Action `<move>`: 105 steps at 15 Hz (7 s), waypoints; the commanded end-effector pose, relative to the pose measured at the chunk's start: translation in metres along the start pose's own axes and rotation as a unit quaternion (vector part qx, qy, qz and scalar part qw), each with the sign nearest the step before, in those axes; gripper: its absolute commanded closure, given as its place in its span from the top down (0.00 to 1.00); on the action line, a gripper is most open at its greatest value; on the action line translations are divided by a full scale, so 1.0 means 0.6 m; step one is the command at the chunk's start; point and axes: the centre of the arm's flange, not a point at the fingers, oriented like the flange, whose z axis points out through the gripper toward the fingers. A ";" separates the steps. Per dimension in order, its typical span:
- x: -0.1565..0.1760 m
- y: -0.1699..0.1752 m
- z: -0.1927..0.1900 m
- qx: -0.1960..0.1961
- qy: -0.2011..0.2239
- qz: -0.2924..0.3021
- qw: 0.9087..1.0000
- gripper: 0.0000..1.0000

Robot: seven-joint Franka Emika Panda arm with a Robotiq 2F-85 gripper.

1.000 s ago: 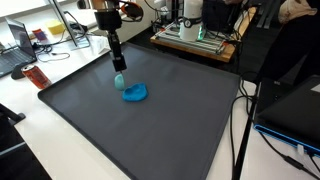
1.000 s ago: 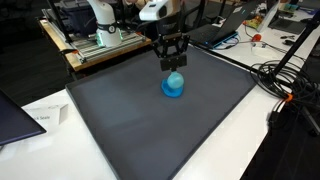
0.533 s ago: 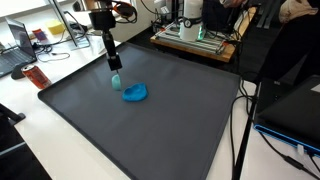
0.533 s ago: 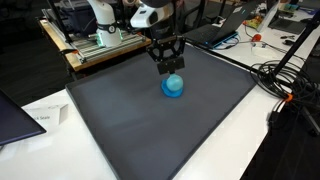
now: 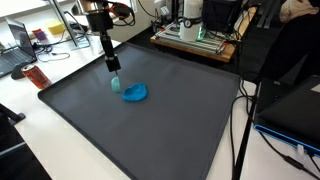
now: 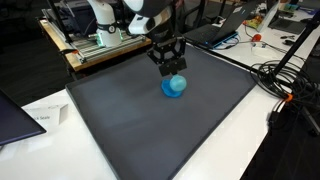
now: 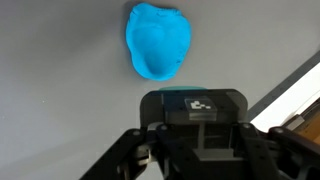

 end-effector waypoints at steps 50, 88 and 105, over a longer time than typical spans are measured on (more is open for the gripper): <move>0.146 0.110 0.024 0.153 -0.078 0.146 0.974 0.22; 0.080 0.118 -0.094 0.088 -0.017 0.177 0.980 0.22; -0.279 -0.046 -0.248 -0.110 -0.021 0.063 0.992 0.22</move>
